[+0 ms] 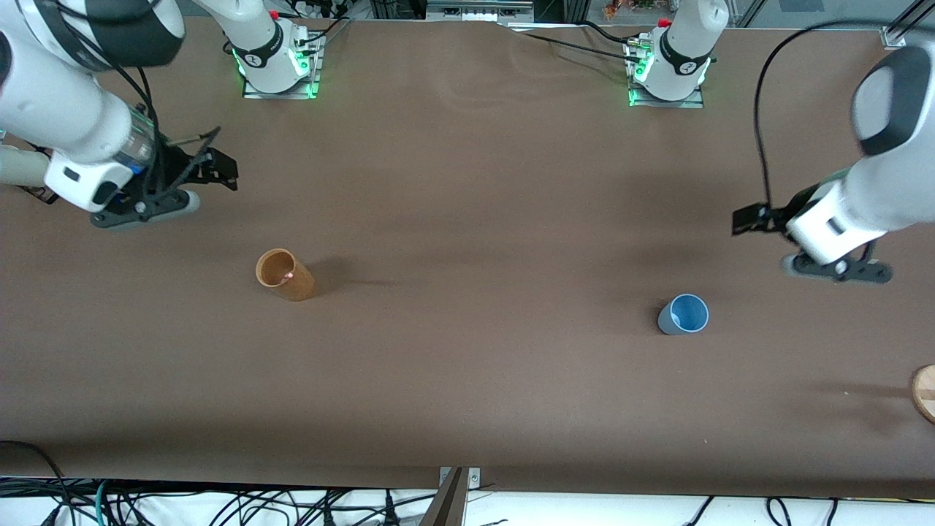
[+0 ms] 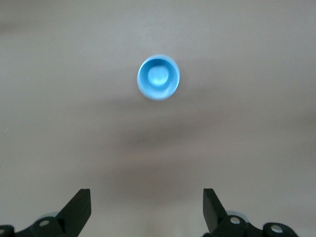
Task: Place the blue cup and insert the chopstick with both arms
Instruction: 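Lower the left gripper to the blue cup while the right gripper reaches the chopstick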
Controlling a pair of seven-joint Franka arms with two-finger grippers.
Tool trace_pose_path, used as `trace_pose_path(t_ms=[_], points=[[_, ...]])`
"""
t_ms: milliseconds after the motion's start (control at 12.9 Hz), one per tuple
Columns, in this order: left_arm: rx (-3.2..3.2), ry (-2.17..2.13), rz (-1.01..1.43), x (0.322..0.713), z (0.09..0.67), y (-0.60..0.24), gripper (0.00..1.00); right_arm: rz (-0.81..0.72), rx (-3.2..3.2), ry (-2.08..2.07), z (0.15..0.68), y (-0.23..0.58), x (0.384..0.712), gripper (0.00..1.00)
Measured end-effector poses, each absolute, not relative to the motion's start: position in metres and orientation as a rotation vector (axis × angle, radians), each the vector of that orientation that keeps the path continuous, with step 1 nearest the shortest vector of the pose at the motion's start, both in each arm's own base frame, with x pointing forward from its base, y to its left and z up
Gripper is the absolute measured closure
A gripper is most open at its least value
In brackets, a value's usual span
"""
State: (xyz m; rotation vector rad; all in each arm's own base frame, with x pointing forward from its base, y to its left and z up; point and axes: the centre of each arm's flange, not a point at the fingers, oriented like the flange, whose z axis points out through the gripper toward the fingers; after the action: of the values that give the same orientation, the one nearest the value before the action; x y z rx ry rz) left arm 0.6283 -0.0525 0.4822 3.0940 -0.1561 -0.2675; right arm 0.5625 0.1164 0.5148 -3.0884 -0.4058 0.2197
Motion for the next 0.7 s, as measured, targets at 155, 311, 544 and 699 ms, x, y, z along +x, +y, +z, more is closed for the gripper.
trace_pose_path(t_ms=[155,311,544,699], points=[[3.058,-0.129,-0.260,0.648,0.435,-0.062,0.00,0.220,-3.082,-0.453,0.488,0.132,0.574,0.00],[3.053,-0.089,-0.250,0.662,0.396,-0.071,0.00,0.195,-3.065,-0.553,0.455,0.153,0.585,0.00],[3.052,-0.037,-0.217,0.671,0.361,-0.102,0.00,0.165,-3.033,-0.695,0.407,0.164,0.592,0.00],[3.056,-0.023,-0.181,0.678,0.339,-0.108,0.00,0.142,-3.012,-0.777,0.382,0.165,0.593,0.00]])
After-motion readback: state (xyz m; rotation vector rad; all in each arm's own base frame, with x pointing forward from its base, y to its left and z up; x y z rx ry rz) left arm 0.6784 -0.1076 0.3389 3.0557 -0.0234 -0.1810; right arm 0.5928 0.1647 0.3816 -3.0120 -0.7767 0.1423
